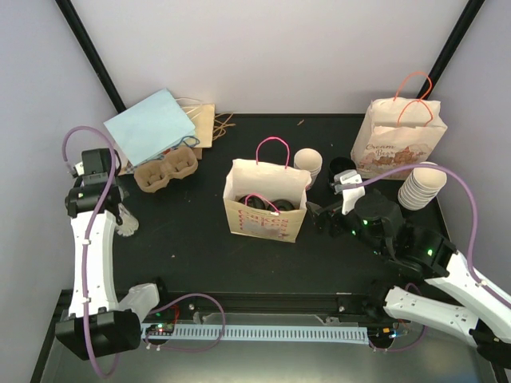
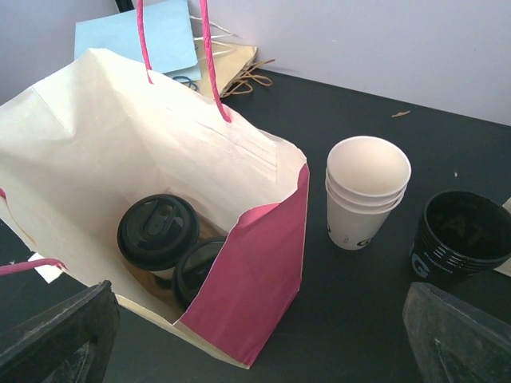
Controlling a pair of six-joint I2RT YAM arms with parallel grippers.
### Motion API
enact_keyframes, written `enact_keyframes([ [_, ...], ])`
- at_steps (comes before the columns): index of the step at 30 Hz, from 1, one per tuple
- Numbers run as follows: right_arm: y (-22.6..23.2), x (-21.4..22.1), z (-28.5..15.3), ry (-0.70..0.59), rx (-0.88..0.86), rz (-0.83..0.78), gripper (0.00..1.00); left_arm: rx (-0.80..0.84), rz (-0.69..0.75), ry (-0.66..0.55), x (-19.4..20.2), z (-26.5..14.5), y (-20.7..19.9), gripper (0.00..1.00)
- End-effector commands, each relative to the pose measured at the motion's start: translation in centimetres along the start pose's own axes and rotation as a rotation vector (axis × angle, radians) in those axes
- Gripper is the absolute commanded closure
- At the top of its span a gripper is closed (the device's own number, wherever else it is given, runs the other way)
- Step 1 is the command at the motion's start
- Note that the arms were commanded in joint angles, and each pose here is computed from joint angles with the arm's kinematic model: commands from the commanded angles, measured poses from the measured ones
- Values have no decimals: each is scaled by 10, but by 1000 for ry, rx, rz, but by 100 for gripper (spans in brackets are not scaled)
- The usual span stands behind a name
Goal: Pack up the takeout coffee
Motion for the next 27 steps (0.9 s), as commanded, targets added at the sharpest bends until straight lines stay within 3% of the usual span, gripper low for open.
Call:
enact_keyframes([
  [1,-3,-9,-1,-42,15,1,0,-16,-3,-14,-2,5,1,75],
  [15,-5,-10,-5,-43,19,-4,0,-34,-13,-3,0,12,3,79],
  [18,-5,-11,-6,-43,19,-2,0,-33,-15,-7,0,11,4,84],
  [22,-4,-10,-6,-41,15,-1,0,-29,-14,-5,-2,6,5,98],
  [27,-4,-10,-5,-37,13,0,0,-16,-22,-24,-7,-8,9,98],
])
Point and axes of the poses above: each gripper's point midway between its finger pads, its own z axis out along the fingers, its own y axis along the line the jaws close on, x = y × z, the point moved 1 cm from there along -z, back along the fingers, and after that the axes turned 3 degrees about -z, right-handed, at the moved point
